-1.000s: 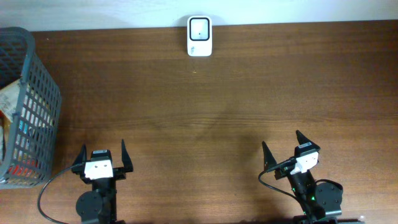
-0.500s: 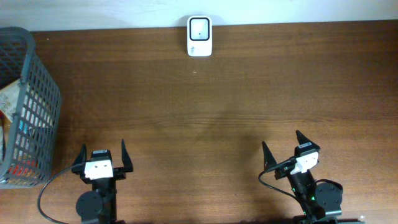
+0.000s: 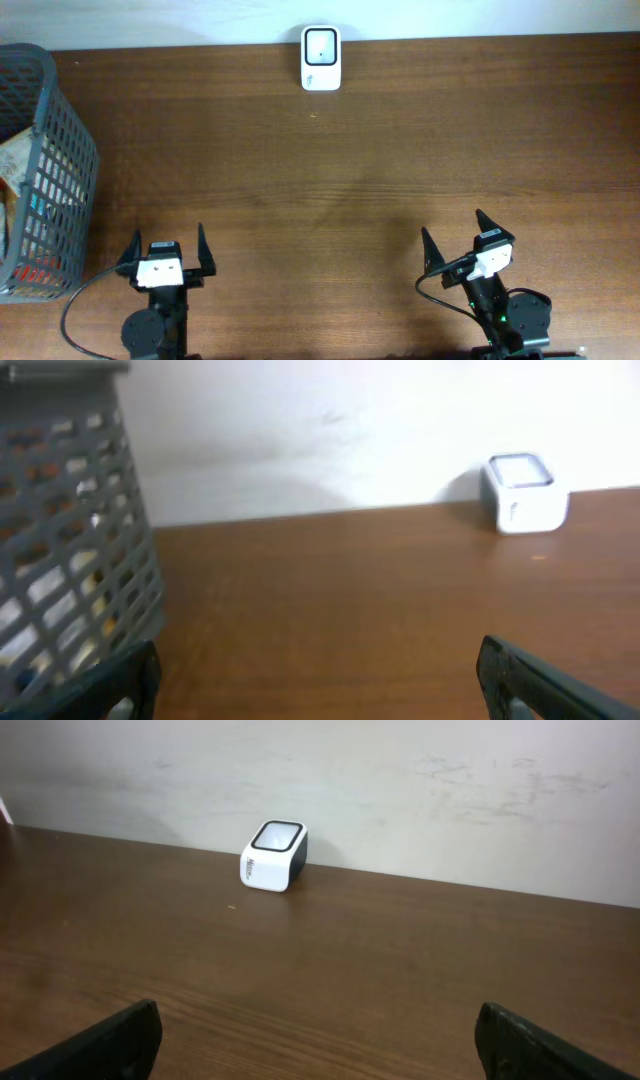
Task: Scan the item barcode
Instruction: 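Move the left gripper over the grey basket and reach inside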
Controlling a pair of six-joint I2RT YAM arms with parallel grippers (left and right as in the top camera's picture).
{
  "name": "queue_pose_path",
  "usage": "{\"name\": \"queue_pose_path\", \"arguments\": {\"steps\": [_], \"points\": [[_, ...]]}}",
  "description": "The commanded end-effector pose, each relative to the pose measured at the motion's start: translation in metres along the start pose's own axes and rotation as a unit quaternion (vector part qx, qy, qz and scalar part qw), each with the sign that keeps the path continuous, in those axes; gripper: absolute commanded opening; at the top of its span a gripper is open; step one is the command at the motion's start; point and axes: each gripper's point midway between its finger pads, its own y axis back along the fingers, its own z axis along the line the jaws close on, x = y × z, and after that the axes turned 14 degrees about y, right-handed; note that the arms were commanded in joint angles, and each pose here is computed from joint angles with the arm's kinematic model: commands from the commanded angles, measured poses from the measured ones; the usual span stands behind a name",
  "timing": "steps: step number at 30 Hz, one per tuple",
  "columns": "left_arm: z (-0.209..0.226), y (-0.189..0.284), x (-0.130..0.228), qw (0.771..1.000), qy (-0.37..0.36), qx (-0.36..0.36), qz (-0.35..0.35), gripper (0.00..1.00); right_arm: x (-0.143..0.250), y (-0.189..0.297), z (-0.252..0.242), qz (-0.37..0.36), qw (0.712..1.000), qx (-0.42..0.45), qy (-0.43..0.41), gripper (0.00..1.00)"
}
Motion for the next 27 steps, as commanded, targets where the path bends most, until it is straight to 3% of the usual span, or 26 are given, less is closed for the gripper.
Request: {"name": "queue_pose_path", "arguments": {"steps": [1, 7, 16, 23, 27], "points": [[-0.019, 0.002, -0.008, 0.999, -0.009, 0.052, -0.011, 0.99, 0.003, 0.000, 0.001, 0.003, 1.000, -0.001, -0.004, 0.99], [-0.034, -0.003, -0.058, 0.997, -0.014, 0.077, 0.010, 0.99, 0.003, 0.000, 0.001, 0.003, 1.000, -0.002, -0.004, 0.99], [-0.050, -0.072, -0.109, 0.971, 0.012, 0.097, 0.220, 0.99, 0.003, 0.000, 0.001, 0.003, 1.000, -0.002, -0.004, 0.99], [-0.067, -0.088, -0.085, 0.946, 0.057, 0.148, 0.282, 0.99, 0.003, 0.000, 0.001, 0.003, 1.000, -0.002, -0.004, 0.99], [-0.066, -0.095, -0.079, 0.944, 0.058, 0.148, 0.289, 0.99, 0.003, 0.000, 0.001, 0.003, 1.000, -0.002, -0.004, 0.99]]}}
